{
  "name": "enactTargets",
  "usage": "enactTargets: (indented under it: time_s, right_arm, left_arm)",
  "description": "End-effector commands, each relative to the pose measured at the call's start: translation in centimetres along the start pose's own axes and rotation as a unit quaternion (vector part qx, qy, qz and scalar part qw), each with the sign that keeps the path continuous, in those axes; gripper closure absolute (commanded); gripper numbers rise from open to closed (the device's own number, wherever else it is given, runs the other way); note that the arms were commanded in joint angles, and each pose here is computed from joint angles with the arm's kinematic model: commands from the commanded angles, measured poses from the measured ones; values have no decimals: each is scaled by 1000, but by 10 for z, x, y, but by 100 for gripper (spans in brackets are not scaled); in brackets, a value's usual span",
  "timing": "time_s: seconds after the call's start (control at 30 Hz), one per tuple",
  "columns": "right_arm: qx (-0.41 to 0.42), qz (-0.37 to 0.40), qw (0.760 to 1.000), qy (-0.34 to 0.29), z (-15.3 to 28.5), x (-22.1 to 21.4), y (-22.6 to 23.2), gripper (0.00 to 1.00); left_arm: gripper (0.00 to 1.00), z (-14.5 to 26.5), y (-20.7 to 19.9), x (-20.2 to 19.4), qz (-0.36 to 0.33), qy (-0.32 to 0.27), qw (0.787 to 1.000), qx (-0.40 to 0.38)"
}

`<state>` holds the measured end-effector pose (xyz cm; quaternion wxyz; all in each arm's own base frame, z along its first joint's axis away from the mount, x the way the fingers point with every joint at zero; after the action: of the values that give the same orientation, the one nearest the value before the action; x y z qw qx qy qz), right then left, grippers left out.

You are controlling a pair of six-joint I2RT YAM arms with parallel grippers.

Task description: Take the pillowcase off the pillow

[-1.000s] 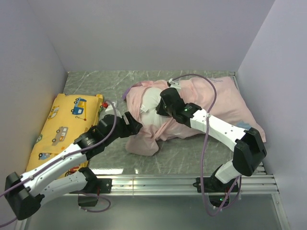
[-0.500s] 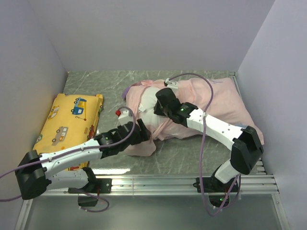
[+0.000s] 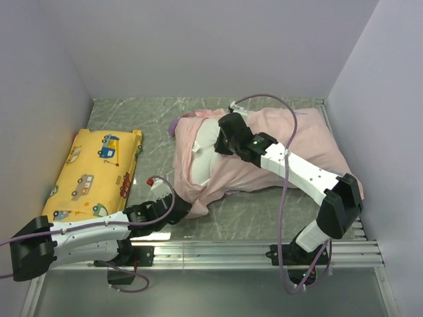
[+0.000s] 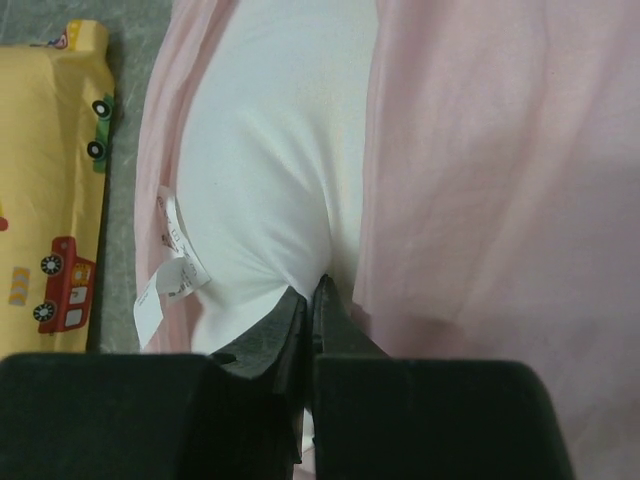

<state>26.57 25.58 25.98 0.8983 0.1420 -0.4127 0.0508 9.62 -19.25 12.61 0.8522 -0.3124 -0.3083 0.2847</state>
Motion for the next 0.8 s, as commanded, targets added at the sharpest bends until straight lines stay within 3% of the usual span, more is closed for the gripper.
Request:
enactTargets:
  time_s: [0.0,0.23,0.43,0.77]
  right_arm:
    - [38,-61,989,-131,52,64,-9,100]
    - [50,-98,981,-163,88,75,-56,100]
    - [86,-92,979,-158,110,66,-60,100]
    - [97,-98,987,-80,68,-41,-83,100]
  left_arm:
    - [100,-4,17,5,32,-18,999,25]
    - [99,-18,42,16,68,-20,997,34]
    - [100,-25,36,32,90,-36,995,24]
    - [99,-25,26,92,110,-105,988,25]
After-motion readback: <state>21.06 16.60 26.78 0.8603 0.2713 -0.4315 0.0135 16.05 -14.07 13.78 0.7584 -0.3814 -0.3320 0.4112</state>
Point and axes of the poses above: each gripper's point midway between its finger pads, its own z axis back along the fingers, its own y axis along the line the jaws close on, x = y × z, the point moved 10 cm from there along z, back along the fingers, and after that the axes turned 12 degrees about z, right-handed, at the moved point
